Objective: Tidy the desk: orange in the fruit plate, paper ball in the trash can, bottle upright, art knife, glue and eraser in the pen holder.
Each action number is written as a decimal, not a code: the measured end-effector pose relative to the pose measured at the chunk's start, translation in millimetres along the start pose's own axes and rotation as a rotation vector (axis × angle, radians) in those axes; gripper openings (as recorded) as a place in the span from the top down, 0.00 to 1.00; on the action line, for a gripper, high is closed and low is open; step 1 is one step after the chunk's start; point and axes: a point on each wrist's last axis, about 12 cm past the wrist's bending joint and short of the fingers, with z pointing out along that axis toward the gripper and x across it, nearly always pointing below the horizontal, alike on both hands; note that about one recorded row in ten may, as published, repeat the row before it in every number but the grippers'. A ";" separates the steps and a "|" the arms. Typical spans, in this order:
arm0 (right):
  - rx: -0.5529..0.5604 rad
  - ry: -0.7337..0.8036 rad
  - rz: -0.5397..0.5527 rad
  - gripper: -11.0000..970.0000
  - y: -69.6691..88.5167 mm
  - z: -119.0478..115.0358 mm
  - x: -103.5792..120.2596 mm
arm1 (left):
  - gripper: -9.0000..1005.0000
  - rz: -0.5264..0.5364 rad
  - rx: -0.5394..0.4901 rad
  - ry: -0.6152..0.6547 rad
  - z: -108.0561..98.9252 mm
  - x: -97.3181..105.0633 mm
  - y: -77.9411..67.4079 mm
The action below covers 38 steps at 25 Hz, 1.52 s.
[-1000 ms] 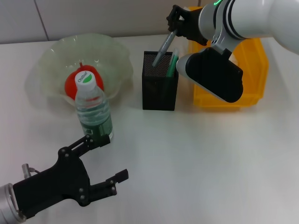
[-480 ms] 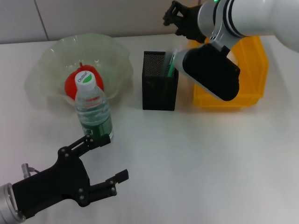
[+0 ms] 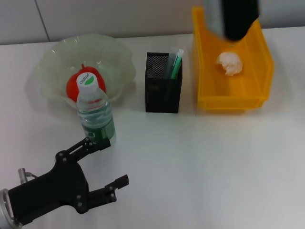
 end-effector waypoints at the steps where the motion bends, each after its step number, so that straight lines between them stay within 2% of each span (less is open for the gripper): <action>1: 0.024 -0.023 0.088 0.63 -1.6 -11.6 7.6 | 0.15 0.001 -0.001 -0.002 -0.7 -0.2 -0.1; 4: 0.063 -0.149 0.369 0.62 4.0 -46.0 29.9 | 0.15 0.003 -0.009 -0.001 -2.7 -0.4 0.3; 7: 0.079 -0.292 0.655 0.60 27.1 -77.0 52.6 | 0.15 0.007 -0.025 -0.003 -5.2 -1.1 2.2; 9: 0.059 -0.388 0.820 0.59 58.7 -93.0 65.3 | 0.15 0.010 -0.042 -0.008 -7.3 -1.6 3.3; 10: 0.050 -0.426 0.866 0.58 71.5 -97.3 68.3 | 0.15 0.012 -0.051 -0.011 -8.4 -2.0 3.9; 12: 0.013 -0.527 0.979 0.57 111.8 -106.6 74.9 | 0.15 0.016 -0.051 -0.010 -8.8 -2.1 3.9; 16: -0.081 -0.727 1.157 0.55 180.9 -115.3 75.3 | 0.15 0.021 -0.025 0.002 -6.5 -2.8 4.9; 17: -0.106 -0.751 1.191 0.54 191.9 -115.5 74.1 | 0.15 0.021 -0.019 0.005 -6.0 -2.8 5.1; 21: -0.287 -0.822 1.236 0.50 239.5 -107.4 59.6 | 0.15 0.014 0.016 0.022 -3.0 -1.2 2.9; 25: -0.393 -0.821 1.217 0.39 265.7 -97.8 48.8 | 0.15 0.003 0.063 0.048 1.6 1.5 -0.6; 28: -0.470 -0.804 1.227 0.31 275.9 -90.1 43.8 | 0.15 0.001 0.071 0.065 3.1 3.0 -0.1; 33: -0.468 -0.778 1.224 0.16 281.8 -82.5 42.6 | 0.15 -0.002 0.085 0.100 4.4 6.1 0.3; 38: -0.466 -0.750 1.215 0.17 286.1 -74.8 40.4 | 0.15 -0.013 0.083 0.110 3.9 7.2 0.4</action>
